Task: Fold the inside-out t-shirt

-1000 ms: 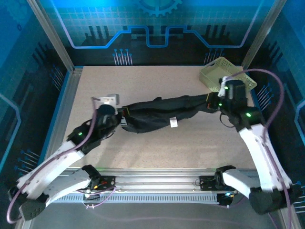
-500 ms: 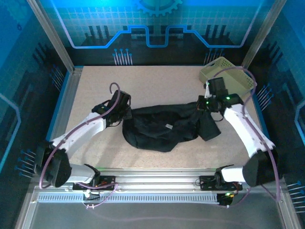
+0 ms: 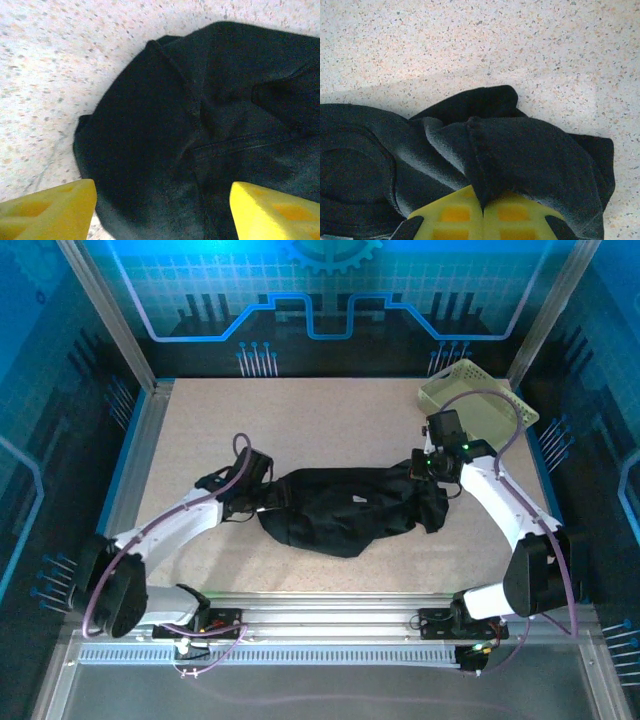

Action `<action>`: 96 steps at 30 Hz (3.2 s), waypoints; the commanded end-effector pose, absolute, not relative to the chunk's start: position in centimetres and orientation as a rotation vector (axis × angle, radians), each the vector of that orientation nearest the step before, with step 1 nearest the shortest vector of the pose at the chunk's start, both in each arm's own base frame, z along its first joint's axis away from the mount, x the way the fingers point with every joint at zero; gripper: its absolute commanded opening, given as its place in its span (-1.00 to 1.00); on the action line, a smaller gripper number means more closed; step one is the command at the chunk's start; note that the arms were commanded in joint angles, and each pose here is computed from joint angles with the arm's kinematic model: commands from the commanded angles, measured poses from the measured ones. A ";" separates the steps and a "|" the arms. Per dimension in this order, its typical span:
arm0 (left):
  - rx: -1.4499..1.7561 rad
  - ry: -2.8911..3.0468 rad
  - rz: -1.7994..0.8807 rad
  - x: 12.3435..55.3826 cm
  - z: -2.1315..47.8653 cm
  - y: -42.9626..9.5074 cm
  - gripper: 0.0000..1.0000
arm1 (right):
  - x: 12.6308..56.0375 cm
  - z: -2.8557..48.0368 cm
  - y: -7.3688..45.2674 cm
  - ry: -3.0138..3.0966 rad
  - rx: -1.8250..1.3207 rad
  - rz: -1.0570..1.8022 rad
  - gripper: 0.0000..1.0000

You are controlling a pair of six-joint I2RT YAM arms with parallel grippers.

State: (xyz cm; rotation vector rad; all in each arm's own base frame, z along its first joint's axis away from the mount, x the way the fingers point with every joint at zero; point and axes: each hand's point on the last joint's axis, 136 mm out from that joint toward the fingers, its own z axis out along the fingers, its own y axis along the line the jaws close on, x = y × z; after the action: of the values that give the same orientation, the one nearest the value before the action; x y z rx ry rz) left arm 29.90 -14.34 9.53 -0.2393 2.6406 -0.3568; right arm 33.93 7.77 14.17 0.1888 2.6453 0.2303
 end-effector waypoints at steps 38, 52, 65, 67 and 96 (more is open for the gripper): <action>-0.128 1.306 -0.723 18.2 53.6 -6.4 -1.00 | 18.0 58.9 6.4 1.510 0.001 0.592 -1.00; -0.293 1.828 -0.450 31.4 40.8 -8.0 -1.00 | 32.2 42.4 8.1 2.049 0.093 0.468 -1.00; -0.151 1.196 -0.692 16.2 57.5 -4.5 -1.00 | 17.0 61.3 6.6 1.429 -0.102 0.516 -1.00; -0.118 1.128 -0.726 14.1 59.4 -4.4 -1.00 | 14.5 63.4 6.7 1.350 -0.136 0.542 -1.00; -0.443 2.002 -0.095 42.8 29.4 -4.8 -1.00 | 46.5 26.4 10.6 2.272 0.073 0.414 -1.00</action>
State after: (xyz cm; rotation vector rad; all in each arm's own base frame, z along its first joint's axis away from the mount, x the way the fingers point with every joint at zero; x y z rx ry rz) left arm 40.25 -6.99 32.50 -0.3297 1.9707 -0.1771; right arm 43.07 10.40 28.05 0.0624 2.2958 0.4431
